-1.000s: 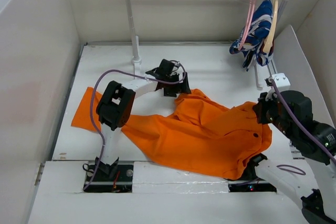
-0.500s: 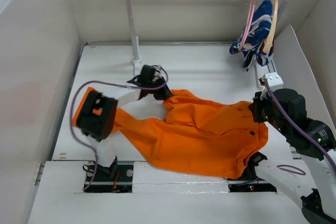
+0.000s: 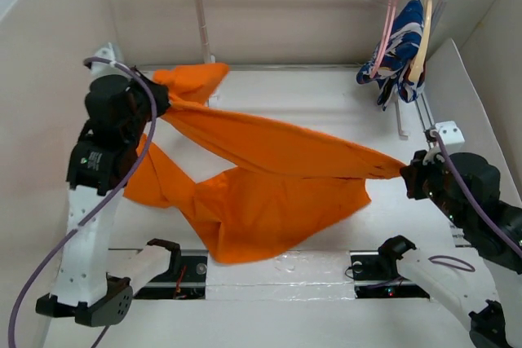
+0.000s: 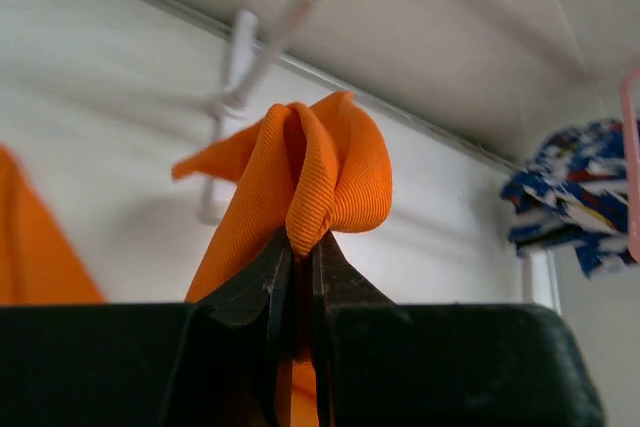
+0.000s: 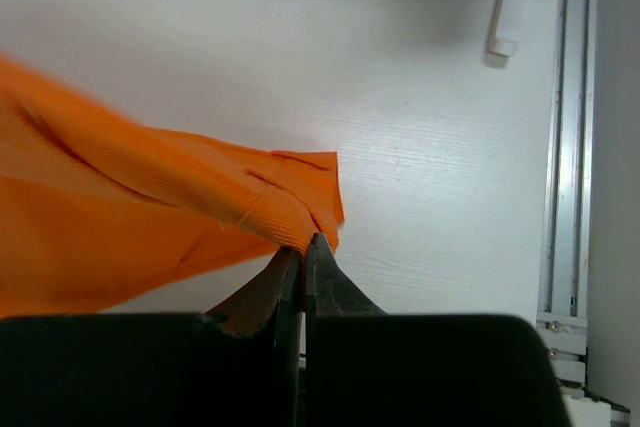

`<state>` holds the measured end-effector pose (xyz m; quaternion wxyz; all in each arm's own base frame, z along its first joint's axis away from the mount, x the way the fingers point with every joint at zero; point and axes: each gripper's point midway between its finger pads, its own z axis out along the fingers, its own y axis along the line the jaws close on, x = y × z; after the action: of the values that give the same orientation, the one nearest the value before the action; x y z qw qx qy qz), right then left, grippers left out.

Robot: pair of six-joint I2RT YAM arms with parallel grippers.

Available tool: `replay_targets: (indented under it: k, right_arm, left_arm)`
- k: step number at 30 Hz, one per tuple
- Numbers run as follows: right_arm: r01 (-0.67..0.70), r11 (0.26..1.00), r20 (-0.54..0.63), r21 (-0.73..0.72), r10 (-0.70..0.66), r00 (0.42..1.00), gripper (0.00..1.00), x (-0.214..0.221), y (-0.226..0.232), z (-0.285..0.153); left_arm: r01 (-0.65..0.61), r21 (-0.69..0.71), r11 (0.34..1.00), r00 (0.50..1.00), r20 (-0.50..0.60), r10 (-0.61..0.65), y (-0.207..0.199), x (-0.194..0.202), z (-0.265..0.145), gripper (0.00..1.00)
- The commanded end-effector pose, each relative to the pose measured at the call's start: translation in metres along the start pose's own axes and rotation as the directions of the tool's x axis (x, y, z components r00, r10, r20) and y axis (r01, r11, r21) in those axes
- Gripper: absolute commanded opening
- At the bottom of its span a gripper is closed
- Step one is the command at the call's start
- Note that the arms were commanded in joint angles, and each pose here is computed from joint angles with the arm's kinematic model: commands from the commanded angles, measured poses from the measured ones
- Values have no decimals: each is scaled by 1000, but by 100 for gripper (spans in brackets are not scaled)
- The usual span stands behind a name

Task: Place the trousers on the hanger
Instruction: Flatten out the trousers at the center of the board.

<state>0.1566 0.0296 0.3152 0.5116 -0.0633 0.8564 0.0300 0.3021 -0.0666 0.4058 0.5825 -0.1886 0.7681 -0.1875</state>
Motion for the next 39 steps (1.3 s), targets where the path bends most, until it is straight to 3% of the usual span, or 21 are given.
replay_targets:
  k: [1, 6, 10, 15, 17, 22, 24, 26, 30, 32, 33, 35, 37, 39]
  right_arm:
    - [-67, 996, 110, 57, 60, 992, 0, -20, -21, -33]
    - [-69, 996, 100, 50, 63, 993, 0, -22, -19, -34]
    - [-72, 997, 125, -7, 73, 989, 0, -47, -3, -25]
    - [-108, 987, 195, -122, 130, 972, 0, -76, 8, -59]
    - [-113, 982, 160, -153, 138, 977, 0, -73, 11, -72]
    - [-95, 969, 232, -228, 150, 961, 0, -85, 15, -114]
    - [-82, 963, 180, -255, 131, 975, 0, -79, 24, -103]
    - [-91, 973, 54, -211, 105, 993, 0, -50, 26, -70]
    - [-56, 994, -22, 90, 58, 998, 0, -24, -15, -13]
    - [-4, 975, -46, 222, 15, 999, 0, -22, -30, 19]
    - [26, 951, -97, 307, 4, 995, 0, -21, -38, 60]
    - [42, 944, -109, 328, -7, 994, 0, -19, -43, 75]
    - [22, 945, -145, 326, 27, 989, 0, -6, -50, 122]
    - [-37, 929, -190, 368, 114, 975, 0, 14, -83, 155]
  left_arm:
    - [-75, -259, 963, 983, 144, 115, 41, -52, -45, 0]
    - [-122, -290, 949, 985, 86, 153, 45, -39, -32, 0]
    - [-248, -264, 932, 965, -149, 214, 44, 15, 41, 0]
    - [-252, -323, 912, 967, -126, 223, 53, 20, 63, 0]
    - [-203, -344, 917, 978, -34, 203, 56, 7, 55, 0]
    - [-161, -436, 885, 971, 90, 221, 88, -16, 19, 0]
    - [-179, -451, 874, 967, 80, 240, 91, -18, 14, 0]
    - [-186, -444, 877, 964, 90, 250, 88, -23, 12, 0]
    - [-260, -428, 866, 958, -2, 286, 92, 0, 40, 0]
    - [-288, -418, 862, 955, -62, 289, 93, 18, 71, 0]
    - [-308, -422, 853, 951, -123, 283, 101, 42, 102, 0]
    - [-319, -438, 841, 947, -127, 293, 102, 50, 124, 0]
    - [-338, -451, 826, 941, -136, 311, 101, 57, 150, 0]
    - [-367, -493, 789, 930, -167, 328, 105, 67, 185, 0]
